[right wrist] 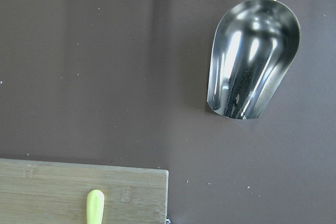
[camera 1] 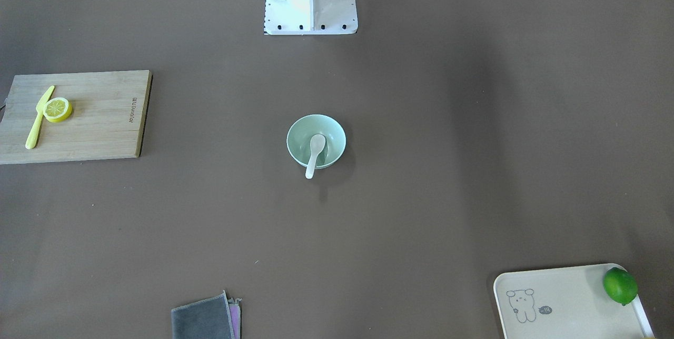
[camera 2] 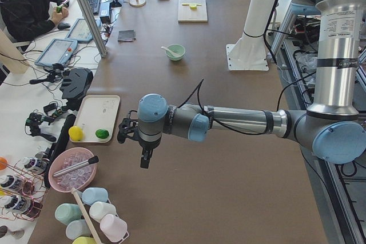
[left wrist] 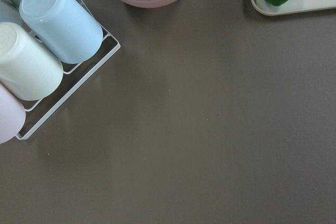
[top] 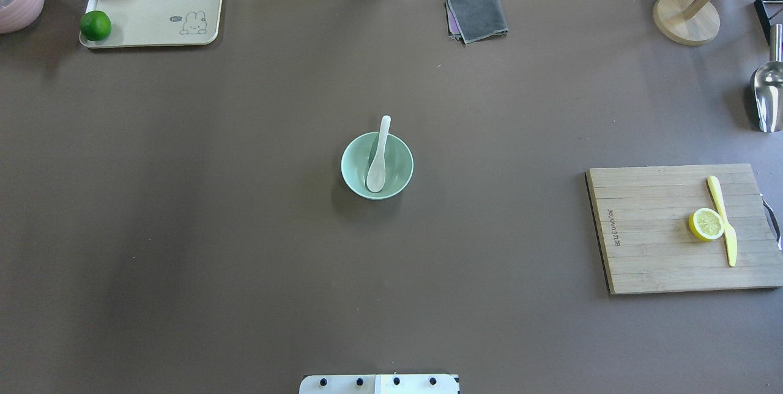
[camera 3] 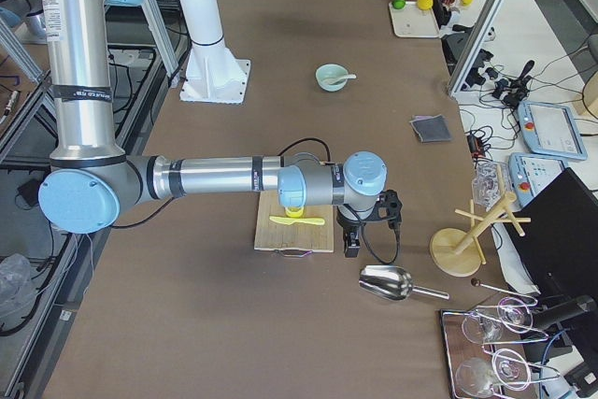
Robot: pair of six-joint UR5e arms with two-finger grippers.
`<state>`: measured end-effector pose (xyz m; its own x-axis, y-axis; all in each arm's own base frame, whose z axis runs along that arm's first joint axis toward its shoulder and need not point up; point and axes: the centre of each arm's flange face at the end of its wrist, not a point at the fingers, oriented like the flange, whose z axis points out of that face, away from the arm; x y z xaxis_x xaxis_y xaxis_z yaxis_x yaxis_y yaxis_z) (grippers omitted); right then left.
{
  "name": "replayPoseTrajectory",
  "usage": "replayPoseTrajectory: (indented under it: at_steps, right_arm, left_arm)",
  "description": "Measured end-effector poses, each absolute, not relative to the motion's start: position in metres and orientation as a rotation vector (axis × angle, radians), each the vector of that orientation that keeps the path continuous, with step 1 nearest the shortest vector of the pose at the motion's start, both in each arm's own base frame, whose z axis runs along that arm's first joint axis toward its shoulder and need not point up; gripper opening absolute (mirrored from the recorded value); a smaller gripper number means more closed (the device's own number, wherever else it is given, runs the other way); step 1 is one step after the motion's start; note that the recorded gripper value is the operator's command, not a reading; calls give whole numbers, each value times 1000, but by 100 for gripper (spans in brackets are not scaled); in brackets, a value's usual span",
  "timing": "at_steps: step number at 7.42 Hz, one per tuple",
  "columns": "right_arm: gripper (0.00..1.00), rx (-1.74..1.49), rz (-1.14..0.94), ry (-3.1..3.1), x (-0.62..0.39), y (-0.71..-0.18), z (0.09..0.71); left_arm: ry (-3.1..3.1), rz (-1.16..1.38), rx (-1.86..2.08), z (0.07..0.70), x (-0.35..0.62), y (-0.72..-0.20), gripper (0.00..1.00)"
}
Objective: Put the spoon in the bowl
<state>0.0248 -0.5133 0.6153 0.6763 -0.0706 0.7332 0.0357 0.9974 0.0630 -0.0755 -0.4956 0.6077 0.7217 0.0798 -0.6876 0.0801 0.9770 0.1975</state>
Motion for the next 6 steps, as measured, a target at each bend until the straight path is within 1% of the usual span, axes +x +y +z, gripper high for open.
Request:
replayPoseTrajectory:
  at_steps: [6]
  right_arm:
    - [100, 46, -57, -826, 24, -519, 614]
  left_arm:
    - [768, -2, 219, 608, -76, -498, 98]
